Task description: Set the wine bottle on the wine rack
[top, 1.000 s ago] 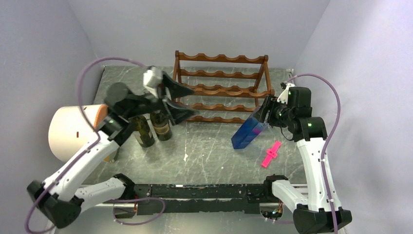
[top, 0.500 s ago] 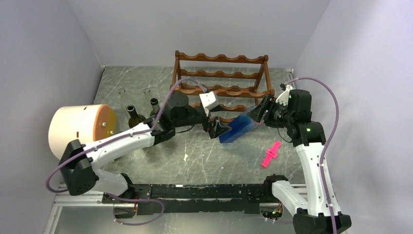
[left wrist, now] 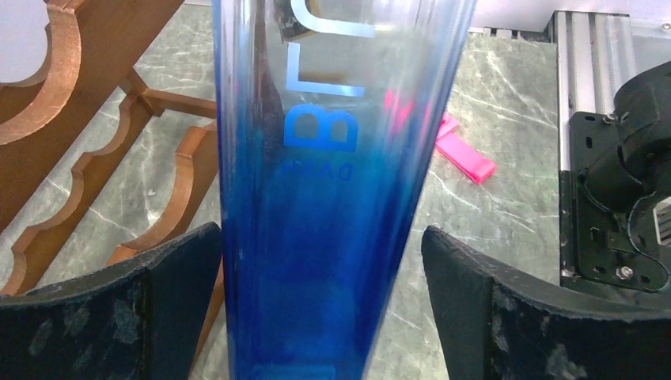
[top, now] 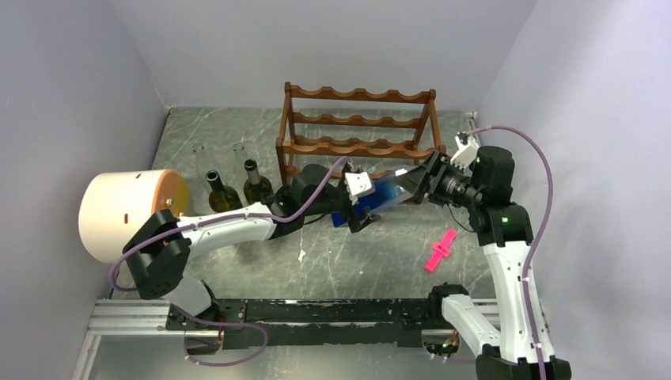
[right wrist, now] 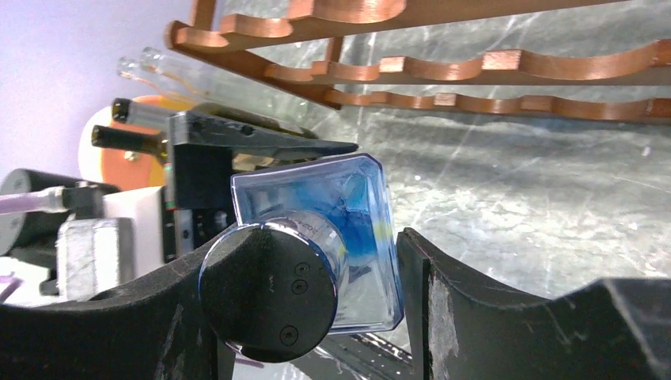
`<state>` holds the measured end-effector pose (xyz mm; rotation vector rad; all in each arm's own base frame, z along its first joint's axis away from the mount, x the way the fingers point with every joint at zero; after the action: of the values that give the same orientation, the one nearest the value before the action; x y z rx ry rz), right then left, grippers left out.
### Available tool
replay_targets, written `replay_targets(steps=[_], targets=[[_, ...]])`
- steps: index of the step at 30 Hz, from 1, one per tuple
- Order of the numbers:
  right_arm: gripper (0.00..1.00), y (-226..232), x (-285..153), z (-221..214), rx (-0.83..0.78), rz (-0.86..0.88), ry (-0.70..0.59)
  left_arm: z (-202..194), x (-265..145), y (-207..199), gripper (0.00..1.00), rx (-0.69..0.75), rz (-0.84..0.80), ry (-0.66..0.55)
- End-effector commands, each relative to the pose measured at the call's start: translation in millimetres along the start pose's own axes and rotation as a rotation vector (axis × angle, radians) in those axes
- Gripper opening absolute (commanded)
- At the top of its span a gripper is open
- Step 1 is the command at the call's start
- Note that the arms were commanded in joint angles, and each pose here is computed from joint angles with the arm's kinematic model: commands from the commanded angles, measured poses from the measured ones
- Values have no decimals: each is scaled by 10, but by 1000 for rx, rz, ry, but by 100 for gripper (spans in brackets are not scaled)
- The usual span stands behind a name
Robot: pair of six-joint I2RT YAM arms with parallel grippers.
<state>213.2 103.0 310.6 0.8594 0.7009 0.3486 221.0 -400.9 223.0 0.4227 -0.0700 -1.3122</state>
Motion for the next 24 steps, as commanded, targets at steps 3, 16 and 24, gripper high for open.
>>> replay_targets(steps=[3,16,24], targets=[[26,515,-197,68,-46,240,-26,113,58,76,94,85,26,-63],[93,393,-405,22,-116,73,-21,647,-266,211,7,432,30,-184],[95,637,-674,271,-173,18,-117,1180,-357,652,7,803,166,-185]])
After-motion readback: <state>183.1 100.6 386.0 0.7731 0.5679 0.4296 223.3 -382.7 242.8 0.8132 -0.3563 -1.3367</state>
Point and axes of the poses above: each gripper's point midway between its finger pads, its own x axis out along the fingers, its own y axis along the line the jaws close on, z = x × y, the point moved 3 cm from there along -x, back along the fingers, and after that the axes turned 15 degrees about x, right-handed, at the moved point
